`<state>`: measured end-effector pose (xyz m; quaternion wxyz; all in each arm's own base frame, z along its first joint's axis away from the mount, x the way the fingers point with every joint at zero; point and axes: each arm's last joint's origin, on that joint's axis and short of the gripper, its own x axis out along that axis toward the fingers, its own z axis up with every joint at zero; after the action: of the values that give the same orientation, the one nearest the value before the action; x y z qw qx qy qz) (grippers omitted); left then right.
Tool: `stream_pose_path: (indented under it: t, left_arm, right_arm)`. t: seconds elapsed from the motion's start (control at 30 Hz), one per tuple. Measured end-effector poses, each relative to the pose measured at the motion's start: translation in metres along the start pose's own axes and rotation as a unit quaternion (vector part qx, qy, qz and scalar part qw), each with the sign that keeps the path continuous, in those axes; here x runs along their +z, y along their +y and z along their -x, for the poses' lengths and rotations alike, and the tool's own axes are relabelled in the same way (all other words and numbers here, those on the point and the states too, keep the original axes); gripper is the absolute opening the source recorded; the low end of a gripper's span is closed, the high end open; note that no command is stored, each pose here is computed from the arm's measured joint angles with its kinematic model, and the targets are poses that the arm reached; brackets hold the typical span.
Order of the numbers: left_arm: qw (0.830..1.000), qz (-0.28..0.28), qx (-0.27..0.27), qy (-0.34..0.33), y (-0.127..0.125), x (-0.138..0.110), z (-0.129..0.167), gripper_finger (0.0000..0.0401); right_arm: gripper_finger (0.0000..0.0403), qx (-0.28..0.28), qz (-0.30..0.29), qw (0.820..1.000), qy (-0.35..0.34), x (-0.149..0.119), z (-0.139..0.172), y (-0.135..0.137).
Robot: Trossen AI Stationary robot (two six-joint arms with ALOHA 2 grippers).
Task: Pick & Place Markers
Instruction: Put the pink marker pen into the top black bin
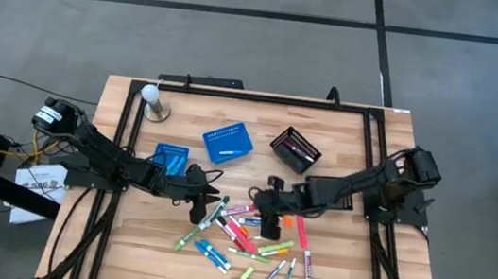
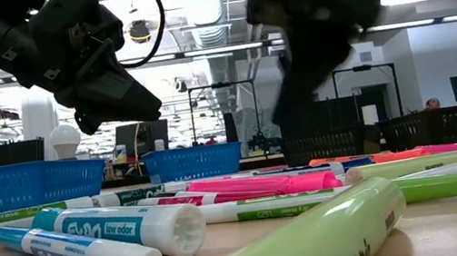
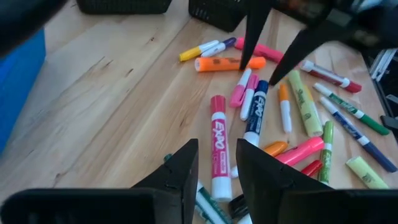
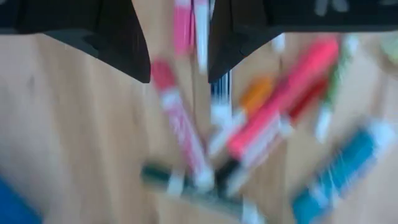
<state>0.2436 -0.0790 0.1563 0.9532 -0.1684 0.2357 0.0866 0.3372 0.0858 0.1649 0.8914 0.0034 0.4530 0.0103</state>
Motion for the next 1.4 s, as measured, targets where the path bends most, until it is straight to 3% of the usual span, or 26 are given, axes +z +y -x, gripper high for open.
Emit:
stream_pose_path:
  t: [0.27, 0.43, 0.53, 0.73, 0.9, 1.2, 1.4]
  left_arm:
    - [1.000, 0.004, -0.003, -0.009, 0.000, 0.002, 0.003, 0.0104]
    - [1.000, 0.005, -0.005, -0.011, 0.001, 0.002, 0.004, 0.0104]
    - [1.000, 0.005, -0.005, -0.011, 0.001, 0.002, 0.004, 0.0104]
    - [1.000, -0.003, -0.005, -0.013, 0.001, 0.002, 0.004, 0.0104]
    - [0.999, -0.034, -0.009, -0.032, 0.002, 0.007, 0.003, 0.0106]
    - [0.998, -0.015, 0.006, -0.066, 0.009, 0.018, 0.000, 0.0111]
    - [0.998, -0.015, 0.005, -0.066, 0.008, 0.018, 0.000, 0.0108]
  right_arm:
    - [0.0143, -0.012, 0.028, 1.000, 0.005, -0.010, -0.052, -0.009]
    - [0.0143, -0.016, 0.044, 0.999, 0.015, -0.014, -0.069, -0.014]
    - [0.0122, -0.017, 0.042, 0.999, 0.018, -0.015, -0.073, -0.016]
    - [0.0050, -0.014, 0.036, 0.999, -0.002, -0.006, -0.058, -0.022]
    - [0.0048, -0.042, 0.072, 0.995, -0.052, 0.015, -0.036, -0.033]
    - [0.0070, -0.210, 0.162, 0.963, -0.051, 0.050, -0.019, -0.096]
    - [0.0055, -0.223, 0.164, 0.960, -0.048, 0.058, -0.013, -0.141]
